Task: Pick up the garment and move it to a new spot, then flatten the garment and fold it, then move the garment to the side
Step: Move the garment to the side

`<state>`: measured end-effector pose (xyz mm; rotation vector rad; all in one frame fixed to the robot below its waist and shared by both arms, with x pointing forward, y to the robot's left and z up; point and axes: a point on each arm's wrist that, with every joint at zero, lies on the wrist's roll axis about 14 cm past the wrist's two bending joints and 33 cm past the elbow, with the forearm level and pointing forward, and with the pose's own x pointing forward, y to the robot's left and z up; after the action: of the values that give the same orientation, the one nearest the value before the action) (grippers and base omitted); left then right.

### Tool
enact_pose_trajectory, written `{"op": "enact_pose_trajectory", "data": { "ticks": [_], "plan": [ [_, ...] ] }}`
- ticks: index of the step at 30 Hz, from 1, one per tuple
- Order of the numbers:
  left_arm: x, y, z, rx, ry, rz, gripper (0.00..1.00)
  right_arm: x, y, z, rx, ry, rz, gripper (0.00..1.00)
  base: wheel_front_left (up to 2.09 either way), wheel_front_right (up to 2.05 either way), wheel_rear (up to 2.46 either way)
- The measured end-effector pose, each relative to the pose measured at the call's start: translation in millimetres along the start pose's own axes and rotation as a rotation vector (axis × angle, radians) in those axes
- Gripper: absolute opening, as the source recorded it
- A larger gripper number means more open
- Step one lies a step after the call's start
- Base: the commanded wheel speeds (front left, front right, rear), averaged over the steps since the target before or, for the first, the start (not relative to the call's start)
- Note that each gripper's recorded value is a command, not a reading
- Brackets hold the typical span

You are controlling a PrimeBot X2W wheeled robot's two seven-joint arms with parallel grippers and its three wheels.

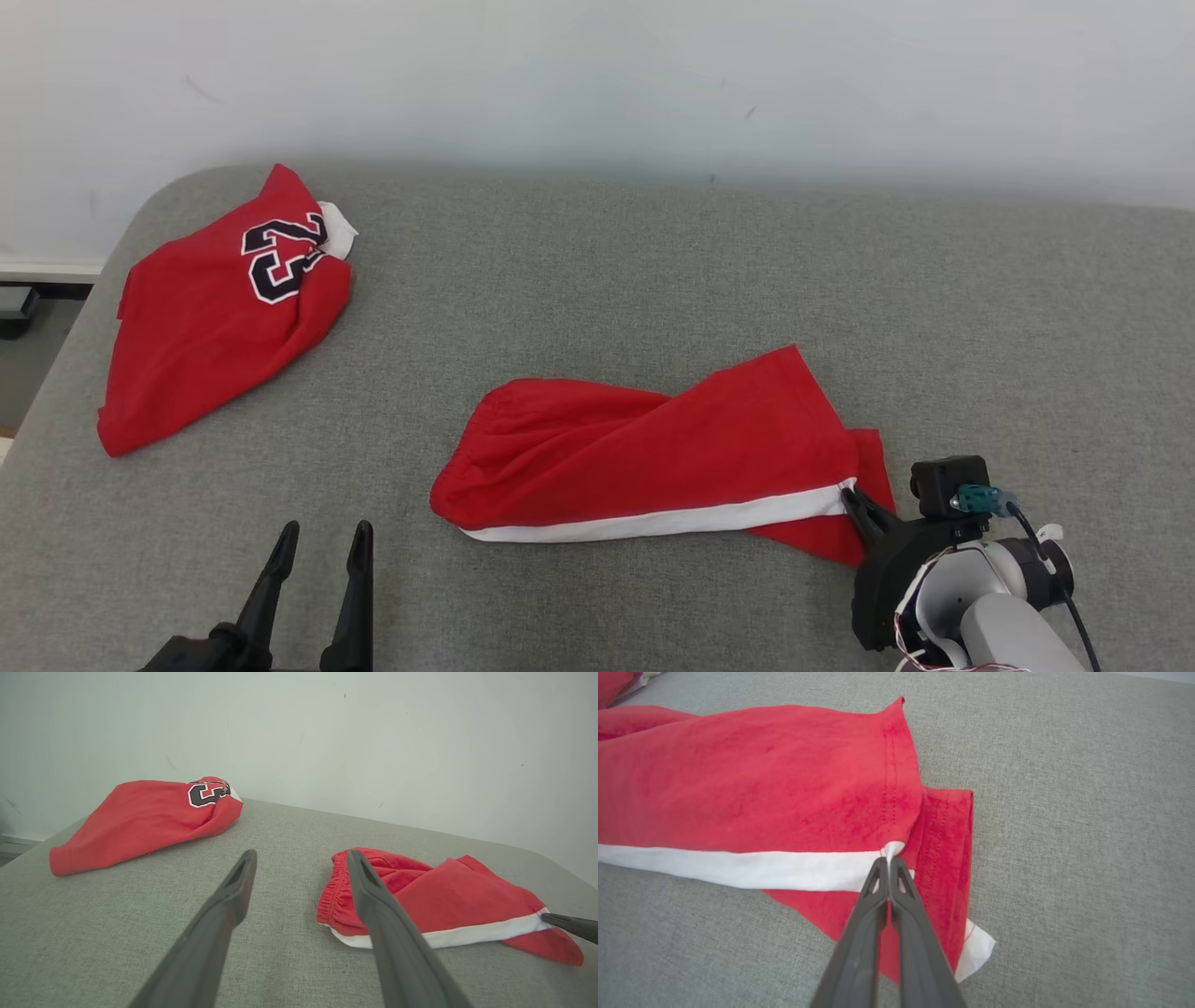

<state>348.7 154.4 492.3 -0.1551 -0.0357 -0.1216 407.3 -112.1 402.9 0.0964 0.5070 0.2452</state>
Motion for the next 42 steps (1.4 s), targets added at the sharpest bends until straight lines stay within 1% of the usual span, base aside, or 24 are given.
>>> {"op": "enact_pose_trajectory", "data": {
  "ticks": [9, 19, 22, 25, 32, 33, 34, 39, 42],
  "plan": [
    [-1.2, -2.6, 1.3, 0.003, -0.005, -0.007, 1.00, -9.5, 0.1, 11.2, -0.001, -0.054, -0.002, 0.00, 0.00, 0.00, 0.00],
    [1.1, -6.8, -2.6, 0.000, 0.007, -0.022, 1.00, -43.4, -31.9, 6.0, 0.040, -0.053, -0.100, 0.00, 0.00, 0.00, 0.00],
    [3.2, -10.4, -4.6, -0.001, 0.013, -0.034, 1.00, -51.5, -43.2, 0.8, 0.055, -0.034, -0.135, 0.00, 0.00, 0.00, 0.00],
    [3.9, -11.7, -5.6, 0.002, 0.016, -0.039, 1.00, -59.0, -53.8, -12.1, 0.076, 0.020, -0.167, 0.00, 0.00, 0.00, 0.00],
    [4.1, -10.0, -5.7, 0.003, 0.016, -0.033, 1.00, -63.6, -58.4, -16.7, 0.077, 0.043, -0.183, 0.00, 0.00, 0.00, 0.00],
    [4.1, -9.7, -5.4, 0.003, 0.016, -0.032, 1.00, -63.5, -58.5, -16.7, 0.078, 0.042, -0.183, 0.88, 0.00, 0.00, 0.00],
    [4.0, -9.2, -5.2, 0.005, 0.015, -0.031, 1.00, -63.3, -59.1, -16.7, 0.080, 0.039, -0.185, 1.00, 0.00, 0.00, 0.00],
    [3.2, -6.5, -4.5, 0.009, 0.013, -0.023, 1.00, -62.7, -61.6, -21.9, 0.086, 0.051, -0.192, 1.00, 0.00, 0.00, 0.00],
    [2.4, -5.2, -5.0, 0.010, 0.015, -0.019, 1.00, -63.2, -64.1, -19.7, 0.083, 0.030, -0.200, 1.00, 0.00, 0.00, 0.00]
  ]
}}
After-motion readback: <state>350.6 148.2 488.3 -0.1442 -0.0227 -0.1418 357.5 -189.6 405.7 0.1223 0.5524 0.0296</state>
